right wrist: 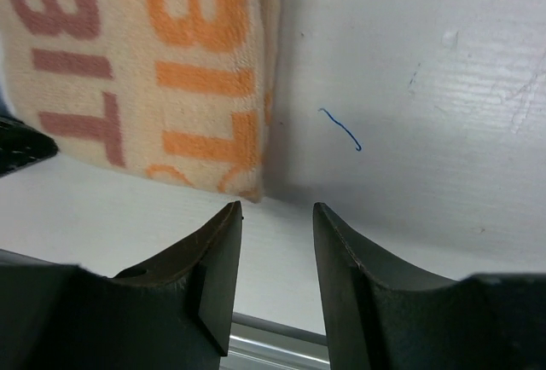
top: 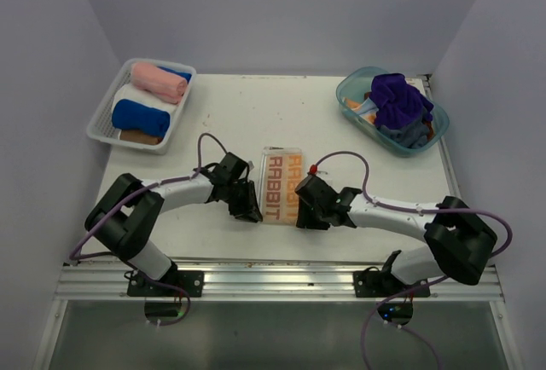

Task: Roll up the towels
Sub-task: Roll the towel

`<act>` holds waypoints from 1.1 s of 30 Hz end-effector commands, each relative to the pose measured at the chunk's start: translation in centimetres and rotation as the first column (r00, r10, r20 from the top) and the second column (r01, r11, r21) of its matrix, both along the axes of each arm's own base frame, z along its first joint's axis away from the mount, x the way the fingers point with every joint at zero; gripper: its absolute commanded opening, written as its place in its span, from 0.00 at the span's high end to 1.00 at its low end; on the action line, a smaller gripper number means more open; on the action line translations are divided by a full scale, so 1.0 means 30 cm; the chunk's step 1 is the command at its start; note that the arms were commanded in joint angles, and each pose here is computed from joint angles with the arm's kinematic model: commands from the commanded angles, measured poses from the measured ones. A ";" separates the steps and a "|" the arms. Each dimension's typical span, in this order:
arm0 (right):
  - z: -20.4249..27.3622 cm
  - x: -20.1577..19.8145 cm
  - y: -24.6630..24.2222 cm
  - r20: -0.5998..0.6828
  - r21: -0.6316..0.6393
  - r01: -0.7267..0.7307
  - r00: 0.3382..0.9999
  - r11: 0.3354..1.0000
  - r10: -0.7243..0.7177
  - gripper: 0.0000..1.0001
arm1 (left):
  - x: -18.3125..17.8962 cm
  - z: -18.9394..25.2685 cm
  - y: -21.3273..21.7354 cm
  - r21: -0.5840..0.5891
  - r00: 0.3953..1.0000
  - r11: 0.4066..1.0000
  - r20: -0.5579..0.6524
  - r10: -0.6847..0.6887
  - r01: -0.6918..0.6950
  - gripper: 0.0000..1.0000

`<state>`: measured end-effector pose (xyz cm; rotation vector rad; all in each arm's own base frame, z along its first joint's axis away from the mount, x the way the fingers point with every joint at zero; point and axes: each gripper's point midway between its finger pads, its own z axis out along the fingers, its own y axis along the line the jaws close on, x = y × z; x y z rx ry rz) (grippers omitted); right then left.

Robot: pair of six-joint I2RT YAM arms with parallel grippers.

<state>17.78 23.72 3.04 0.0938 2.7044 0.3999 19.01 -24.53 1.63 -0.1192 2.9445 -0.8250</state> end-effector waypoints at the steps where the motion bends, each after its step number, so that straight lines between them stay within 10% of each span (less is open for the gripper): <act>1: 0.001 -0.013 0.041 -0.009 0.064 0.016 1.000 0.998 -0.015 0.57 | 0.004 -0.007 -0.014 -0.020 1.000 1.000 0.004 0.001 -0.001 0.76; 12: -0.032 0.019 0.059 0.020 0.047 0.022 1.000 0.999 -0.023 0.69 | 0.006 0.012 -0.019 -0.033 1.000 0.999 0.003 0.007 -0.007 0.91; 20: 0.011 0.033 0.051 0.053 0.055 0.032 0.998 0.998 -0.034 0.99 | 0.006 0.052 -0.039 -0.068 1.000 0.998 0.001 -0.001 0.001 1.00; 33: 0.155 0.090 0.046 0.131 0.025 0.020 0.991 0.999 -0.023 1.00 | 0.077 0.201 -0.069 -0.112 1.000 0.994 0.023 0.018 -0.015 1.00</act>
